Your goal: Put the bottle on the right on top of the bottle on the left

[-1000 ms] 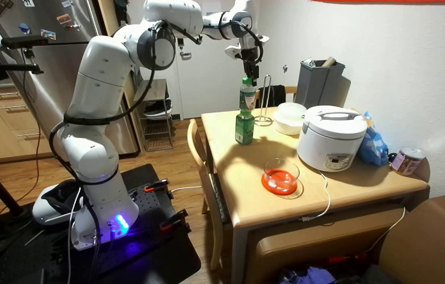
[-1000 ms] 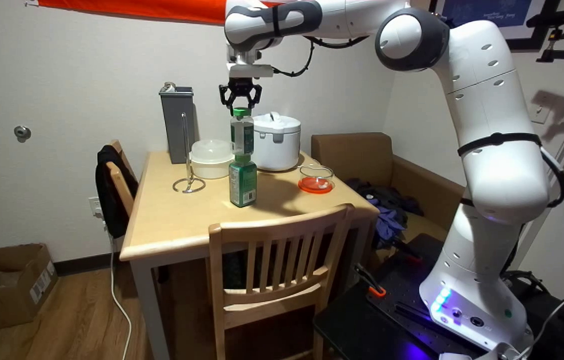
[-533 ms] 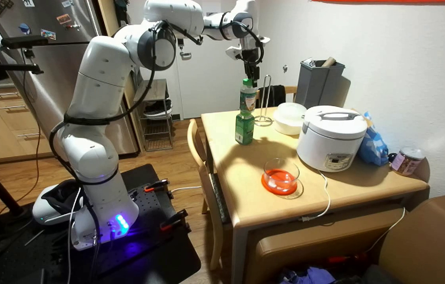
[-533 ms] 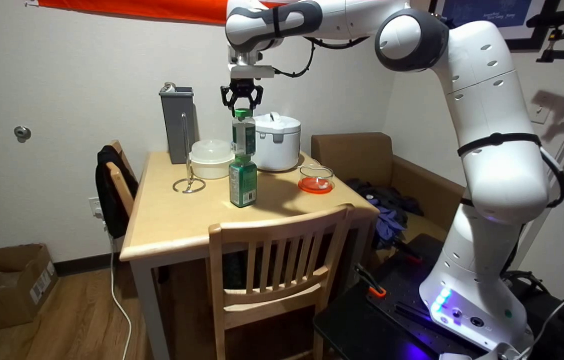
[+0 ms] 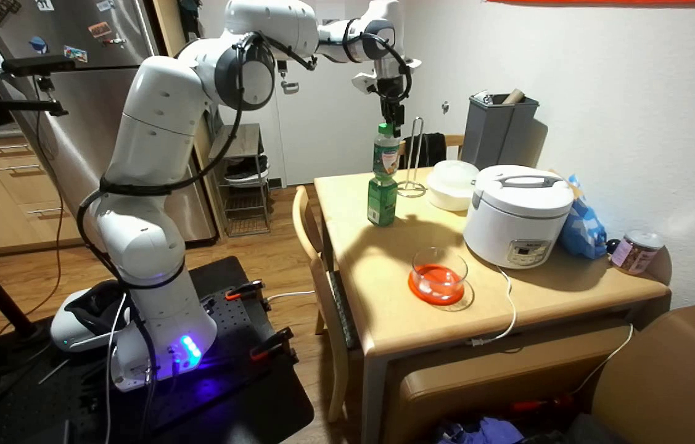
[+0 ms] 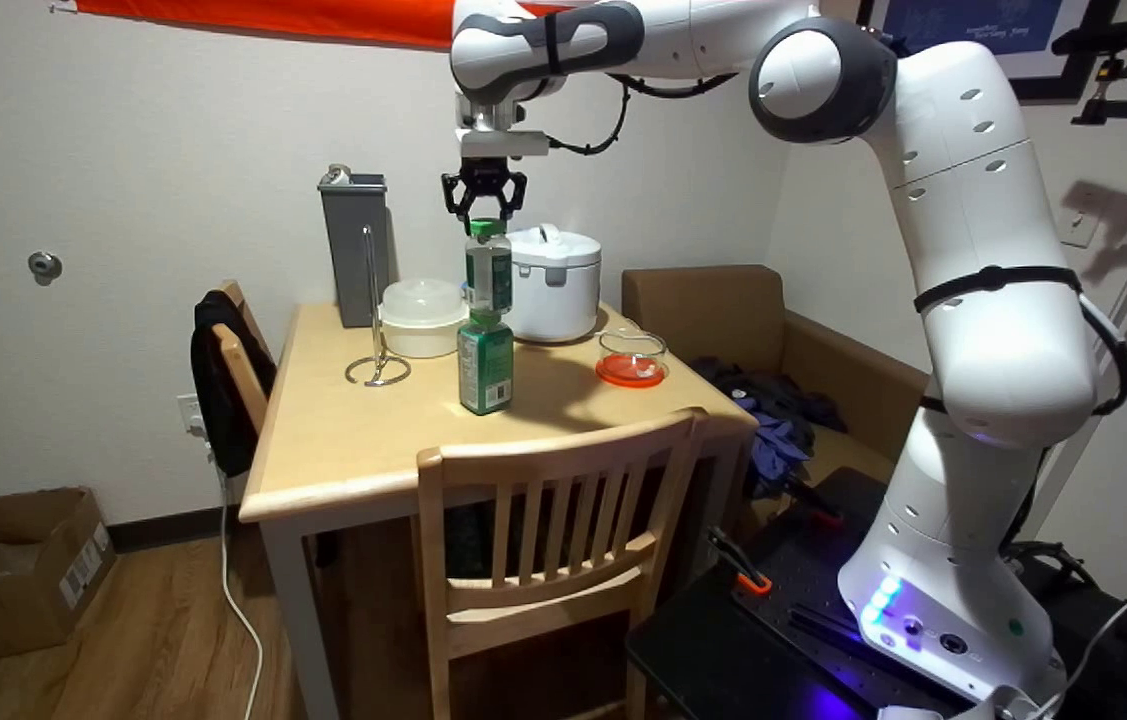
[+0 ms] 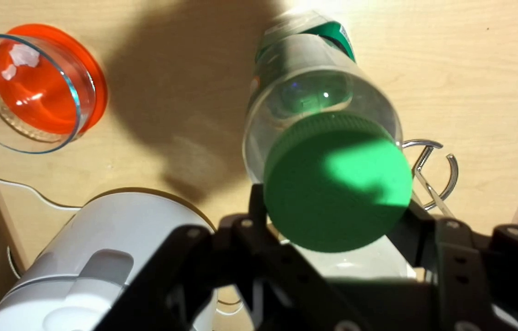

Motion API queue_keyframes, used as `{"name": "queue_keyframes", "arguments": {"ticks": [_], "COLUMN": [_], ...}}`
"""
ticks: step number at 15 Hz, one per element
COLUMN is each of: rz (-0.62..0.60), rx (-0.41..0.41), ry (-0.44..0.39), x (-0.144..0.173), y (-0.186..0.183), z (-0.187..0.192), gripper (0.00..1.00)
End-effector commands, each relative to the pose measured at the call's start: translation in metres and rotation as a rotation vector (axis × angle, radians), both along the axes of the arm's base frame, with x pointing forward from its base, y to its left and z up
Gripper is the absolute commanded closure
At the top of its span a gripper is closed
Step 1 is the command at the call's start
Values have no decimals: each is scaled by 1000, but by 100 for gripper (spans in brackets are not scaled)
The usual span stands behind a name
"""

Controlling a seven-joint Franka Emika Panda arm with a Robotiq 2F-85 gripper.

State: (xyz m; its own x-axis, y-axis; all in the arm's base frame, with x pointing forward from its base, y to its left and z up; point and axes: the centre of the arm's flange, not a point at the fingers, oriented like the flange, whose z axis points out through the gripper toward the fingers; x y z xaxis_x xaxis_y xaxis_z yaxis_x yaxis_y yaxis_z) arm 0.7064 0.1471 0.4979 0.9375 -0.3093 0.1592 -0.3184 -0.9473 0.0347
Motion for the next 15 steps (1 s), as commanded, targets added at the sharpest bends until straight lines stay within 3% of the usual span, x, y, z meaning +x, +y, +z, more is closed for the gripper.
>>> {"name": "queue_keyframes", "arguments": {"ticks": [1,15], "rz": [9,17], "rx": [23,43], "ry": [23,17], "x": [-1,0], "y": [0,4], "z": [5,2], "gripper": [62,62]}}
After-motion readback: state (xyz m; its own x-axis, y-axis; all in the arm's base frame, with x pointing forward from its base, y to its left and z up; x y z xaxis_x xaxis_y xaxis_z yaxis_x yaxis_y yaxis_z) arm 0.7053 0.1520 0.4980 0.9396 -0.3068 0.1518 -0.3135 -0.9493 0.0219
